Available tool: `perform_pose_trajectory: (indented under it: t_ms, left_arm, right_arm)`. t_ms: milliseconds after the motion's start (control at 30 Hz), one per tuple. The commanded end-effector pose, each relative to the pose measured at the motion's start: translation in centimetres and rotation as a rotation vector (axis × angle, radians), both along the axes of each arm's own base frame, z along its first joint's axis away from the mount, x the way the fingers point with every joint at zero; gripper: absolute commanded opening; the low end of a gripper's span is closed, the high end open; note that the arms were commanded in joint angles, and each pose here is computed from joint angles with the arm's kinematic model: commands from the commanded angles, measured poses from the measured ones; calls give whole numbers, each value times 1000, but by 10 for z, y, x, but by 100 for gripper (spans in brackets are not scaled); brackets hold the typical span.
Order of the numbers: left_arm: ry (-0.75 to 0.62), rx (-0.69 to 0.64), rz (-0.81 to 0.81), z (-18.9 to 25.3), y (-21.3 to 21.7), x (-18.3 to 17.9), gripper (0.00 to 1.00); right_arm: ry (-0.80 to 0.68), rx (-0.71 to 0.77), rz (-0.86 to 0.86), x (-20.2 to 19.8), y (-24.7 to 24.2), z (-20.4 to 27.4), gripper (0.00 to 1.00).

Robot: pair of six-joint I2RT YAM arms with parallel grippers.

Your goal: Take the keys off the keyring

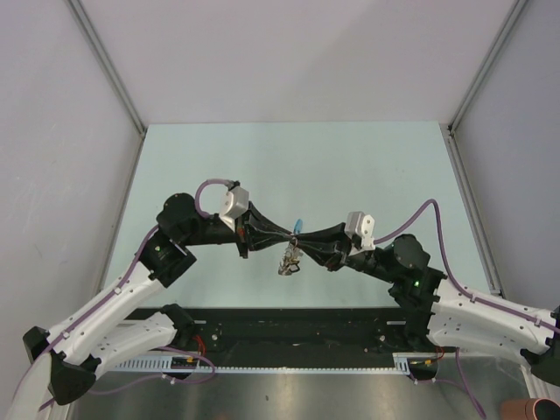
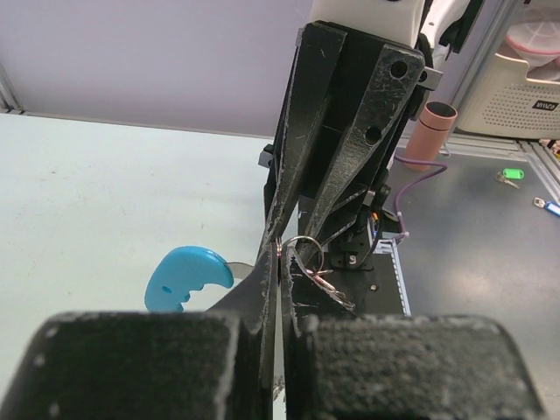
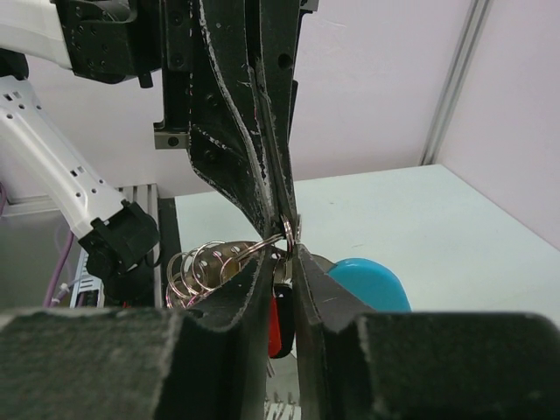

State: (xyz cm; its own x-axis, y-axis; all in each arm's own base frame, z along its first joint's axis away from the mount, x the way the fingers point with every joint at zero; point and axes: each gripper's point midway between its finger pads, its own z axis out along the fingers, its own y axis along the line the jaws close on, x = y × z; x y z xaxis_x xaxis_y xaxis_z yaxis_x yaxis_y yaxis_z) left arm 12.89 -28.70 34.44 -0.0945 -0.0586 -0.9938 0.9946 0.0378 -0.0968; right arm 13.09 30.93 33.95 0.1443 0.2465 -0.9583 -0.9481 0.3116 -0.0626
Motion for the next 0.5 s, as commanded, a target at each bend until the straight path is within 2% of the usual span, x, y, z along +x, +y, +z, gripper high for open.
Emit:
perform_pose_trajectory:
  t_ms: [0, 33, 67, 267, 300, 400, 467]
  left_arm:
    - [-61, -64, -8, 20, 3, -5, 0]
    - [-61, -65, -6, 20, 4, -5, 0]
    - [-62, -66, -5, 21, 4, -5, 0]
    - [-43, -38, 52, 15, 6, 4, 1]
    - [-45, -31, 69, 15, 6, 7, 13]
    - [-53, 4, 135, 8, 10, 18, 37]
    - [-82, 14, 178, 6, 14, 24, 43]
  right_arm:
    - [-46, 109, 31, -8, -3, 39, 14]
    - [-47, 109, 29, -7, -3, 39, 3]
    - [-40, 111, 12, -5, -4, 39, 0]
    - [-32, 48, -69, 7, -11, 25, 0]
    - [-40, 31, -83, 9, -13, 23, 0]
    - [-25, -62, -140, 16, -21, 13, 0]
    - [0, -149, -169, 21, -25, 2, 0]
